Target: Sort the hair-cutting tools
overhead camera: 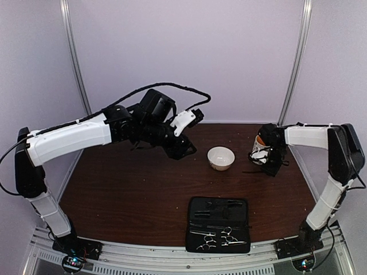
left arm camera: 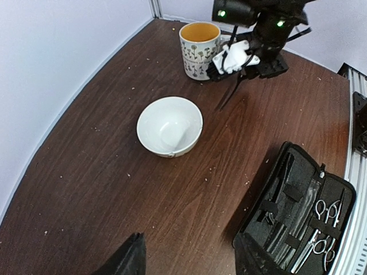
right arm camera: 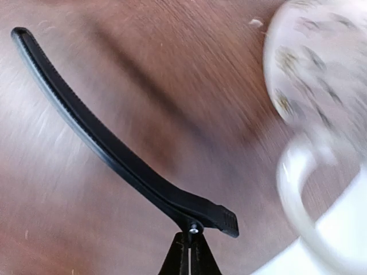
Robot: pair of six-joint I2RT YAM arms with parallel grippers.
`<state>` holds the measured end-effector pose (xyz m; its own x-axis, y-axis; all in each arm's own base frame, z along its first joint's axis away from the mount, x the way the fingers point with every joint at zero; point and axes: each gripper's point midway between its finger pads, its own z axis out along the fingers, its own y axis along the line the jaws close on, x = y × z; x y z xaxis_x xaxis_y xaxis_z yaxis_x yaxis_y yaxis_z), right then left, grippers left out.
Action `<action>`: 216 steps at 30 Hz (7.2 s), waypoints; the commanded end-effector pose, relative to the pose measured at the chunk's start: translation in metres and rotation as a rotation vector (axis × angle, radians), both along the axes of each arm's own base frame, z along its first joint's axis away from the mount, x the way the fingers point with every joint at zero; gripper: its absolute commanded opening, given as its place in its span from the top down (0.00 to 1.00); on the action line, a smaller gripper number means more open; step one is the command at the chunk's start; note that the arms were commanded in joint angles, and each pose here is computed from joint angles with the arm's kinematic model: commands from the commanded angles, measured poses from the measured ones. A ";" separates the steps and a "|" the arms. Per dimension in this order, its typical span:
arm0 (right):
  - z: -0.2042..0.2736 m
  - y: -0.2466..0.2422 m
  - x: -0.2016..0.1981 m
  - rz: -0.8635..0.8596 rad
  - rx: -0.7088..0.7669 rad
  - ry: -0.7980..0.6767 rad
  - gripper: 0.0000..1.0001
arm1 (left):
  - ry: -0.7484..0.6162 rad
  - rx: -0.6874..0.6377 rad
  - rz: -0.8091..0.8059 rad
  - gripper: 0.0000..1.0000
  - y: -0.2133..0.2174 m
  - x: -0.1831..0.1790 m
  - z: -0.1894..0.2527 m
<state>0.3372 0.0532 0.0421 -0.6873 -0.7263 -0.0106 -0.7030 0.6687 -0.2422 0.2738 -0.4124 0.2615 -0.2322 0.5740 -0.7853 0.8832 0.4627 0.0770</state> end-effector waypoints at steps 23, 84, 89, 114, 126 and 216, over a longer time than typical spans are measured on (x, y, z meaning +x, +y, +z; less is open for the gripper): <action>0.063 0.039 -0.114 0.240 0.087 -0.185 1.00 | 0.332 0.128 -0.229 0.54 -0.042 -0.051 -0.148; 0.023 0.134 -0.096 0.505 -0.113 -0.040 1.00 | 0.464 0.184 0.331 0.66 0.090 -0.072 -0.189; 0.022 0.139 -0.090 0.488 -0.137 -0.050 1.00 | 0.640 0.063 0.389 0.84 0.089 -0.094 -0.208; 0.001 0.184 -0.119 0.532 -0.093 0.073 1.00 | 0.789 0.003 0.299 0.99 0.036 -0.122 -0.234; -0.005 0.204 -0.130 0.522 -0.038 0.137 1.00 | 0.774 0.003 0.283 1.00 0.031 -0.119 -0.234; 0.005 0.174 -0.132 0.510 -0.036 0.087 0.87 | 0.738 -0.044 0.210 1.00 0.021 -0.120 -0.224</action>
<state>0.2004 0.2311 0.0321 -0.2626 -0.9586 0.1097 -0.9582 0.2457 -0.1466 0.1535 -0.3820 0.0285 -0.8261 0.4319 -0.3620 0.5633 0.6511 -0.5086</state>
